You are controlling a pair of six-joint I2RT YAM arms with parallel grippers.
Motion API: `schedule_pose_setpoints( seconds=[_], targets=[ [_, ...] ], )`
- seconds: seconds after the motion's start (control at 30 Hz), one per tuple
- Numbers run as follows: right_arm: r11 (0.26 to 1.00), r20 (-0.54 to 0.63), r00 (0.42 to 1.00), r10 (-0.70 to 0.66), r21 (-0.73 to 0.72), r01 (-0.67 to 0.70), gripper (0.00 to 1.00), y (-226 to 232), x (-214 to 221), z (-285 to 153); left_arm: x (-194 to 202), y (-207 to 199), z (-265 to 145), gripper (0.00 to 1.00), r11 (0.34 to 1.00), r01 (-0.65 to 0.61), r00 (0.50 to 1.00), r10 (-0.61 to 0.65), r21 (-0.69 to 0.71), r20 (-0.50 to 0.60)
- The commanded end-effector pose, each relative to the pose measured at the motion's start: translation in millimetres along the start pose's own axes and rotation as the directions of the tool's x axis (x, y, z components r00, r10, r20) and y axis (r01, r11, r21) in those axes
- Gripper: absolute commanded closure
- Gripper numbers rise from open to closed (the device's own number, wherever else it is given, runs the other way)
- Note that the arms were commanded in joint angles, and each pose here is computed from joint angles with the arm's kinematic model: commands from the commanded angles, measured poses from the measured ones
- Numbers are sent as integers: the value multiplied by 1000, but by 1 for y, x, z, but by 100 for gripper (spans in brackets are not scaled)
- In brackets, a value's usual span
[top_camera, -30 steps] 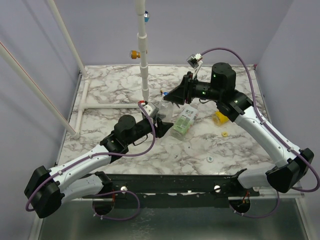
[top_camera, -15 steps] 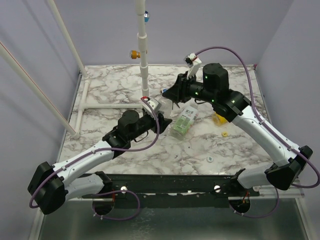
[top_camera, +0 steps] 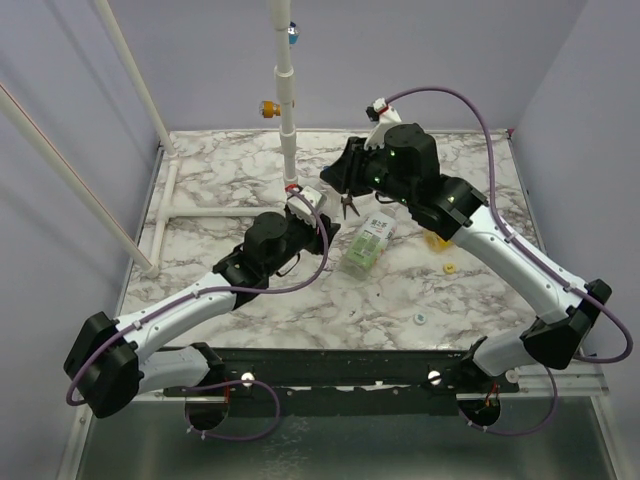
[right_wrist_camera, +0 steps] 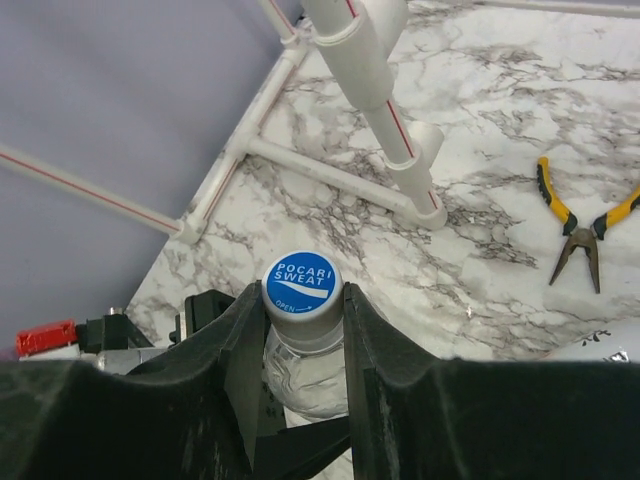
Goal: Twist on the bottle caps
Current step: Screw the bottle cap onto the plastic bottle.
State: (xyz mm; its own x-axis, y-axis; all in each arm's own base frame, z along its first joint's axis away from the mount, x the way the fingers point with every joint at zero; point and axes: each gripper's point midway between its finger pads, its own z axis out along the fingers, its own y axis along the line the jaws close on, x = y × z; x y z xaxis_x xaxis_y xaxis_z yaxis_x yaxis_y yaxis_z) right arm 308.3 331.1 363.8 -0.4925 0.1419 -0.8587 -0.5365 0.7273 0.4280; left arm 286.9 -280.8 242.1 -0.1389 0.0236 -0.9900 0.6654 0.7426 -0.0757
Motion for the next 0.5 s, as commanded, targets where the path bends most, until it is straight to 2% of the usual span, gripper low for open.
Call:
schedule_pose_setpoints(
  seconds=[0.0,0.27,0.37,0.47],
  targets=[
    [992,-120,991,59,120,-44,71,-11,41,10,-65,7,9,100,997,-37,980,50,-75,190],
    [986,-110,993,51,164,-33,69,-10,36,14,-53,10,16,100,995,-45,985,59,-90,162],
    [985,-101,994,43,169,-25,64,-10,31,12,-46,11,16,100,995,-46,987,60,-94,148],
    [985,-81,996,32,173,-17,63,-10,23,8,-38,13,15,100,994,-43,990,56,-99,132]
  ],
)
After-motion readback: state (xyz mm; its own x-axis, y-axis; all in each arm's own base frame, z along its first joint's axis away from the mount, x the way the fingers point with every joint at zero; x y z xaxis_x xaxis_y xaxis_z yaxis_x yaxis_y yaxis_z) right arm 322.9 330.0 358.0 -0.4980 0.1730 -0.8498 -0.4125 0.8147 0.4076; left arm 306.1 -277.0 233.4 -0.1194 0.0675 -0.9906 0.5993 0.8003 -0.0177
